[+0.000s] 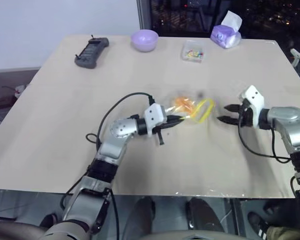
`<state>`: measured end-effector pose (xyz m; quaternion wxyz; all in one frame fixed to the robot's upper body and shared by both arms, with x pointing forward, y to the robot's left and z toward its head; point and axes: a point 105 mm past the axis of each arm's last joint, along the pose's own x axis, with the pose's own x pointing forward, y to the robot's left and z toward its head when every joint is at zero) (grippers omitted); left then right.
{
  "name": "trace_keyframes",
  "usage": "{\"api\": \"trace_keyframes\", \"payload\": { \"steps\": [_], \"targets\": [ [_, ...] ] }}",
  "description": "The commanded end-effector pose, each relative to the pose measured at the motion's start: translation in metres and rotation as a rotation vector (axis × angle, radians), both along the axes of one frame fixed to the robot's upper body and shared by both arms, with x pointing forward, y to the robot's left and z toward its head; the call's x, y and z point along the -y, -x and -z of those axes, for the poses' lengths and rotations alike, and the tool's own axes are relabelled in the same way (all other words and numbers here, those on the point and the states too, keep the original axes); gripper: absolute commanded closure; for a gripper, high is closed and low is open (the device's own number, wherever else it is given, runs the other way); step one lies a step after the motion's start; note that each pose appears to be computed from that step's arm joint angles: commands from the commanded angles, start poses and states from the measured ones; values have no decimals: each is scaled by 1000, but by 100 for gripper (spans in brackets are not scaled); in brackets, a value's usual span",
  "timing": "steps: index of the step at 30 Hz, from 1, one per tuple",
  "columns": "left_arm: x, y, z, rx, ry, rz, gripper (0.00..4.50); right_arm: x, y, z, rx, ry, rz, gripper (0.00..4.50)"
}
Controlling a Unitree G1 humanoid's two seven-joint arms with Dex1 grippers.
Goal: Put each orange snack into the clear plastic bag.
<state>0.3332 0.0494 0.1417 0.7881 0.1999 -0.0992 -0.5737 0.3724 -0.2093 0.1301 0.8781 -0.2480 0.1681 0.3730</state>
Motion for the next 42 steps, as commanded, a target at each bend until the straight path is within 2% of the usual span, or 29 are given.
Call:
{"api": "trace_keyframes", "payload": {
  "steps": [1, 7, 15, 18, 22, 35, 38, 41, 42],
  "targets": [
    [2, 1, -10, 39, 14, 17, 450, -6, -9, -5, 101, 89, -37, 166],
    [2, 1, -10, 40, 15, 16, 450, -39, -28, -13, 291, 75, -56, 166],
    [2, 2, -10, 39, 16, 14, 450, -50, -33, -24, 398, 70, -85, 166],
    [2, 2, -10, 38, 17, 13, 450, -49, -34, -26, 421, 77, -86, 166],
    [2, 2, -10, 37, 19, 11, 450, -32, -45, -29, 448, 118, 3, 166],
    [1, 1, -10, 33, 19, 7, 450, -52, -39, -27, 484, 77, -102, 166],
    [1, 1, -10, 34, 20, 7, 450, -55, -37, -24, 488, 87, -125, 233],
    [1, 1, -10, 33, 21, 6, 450, -56, -37, -23, 493, 88, -125, 317],
    [1, 1, -10, 33, 21, 6, 450, -56, -37, -22, 492, 89, -125, 361]
  ]
}}
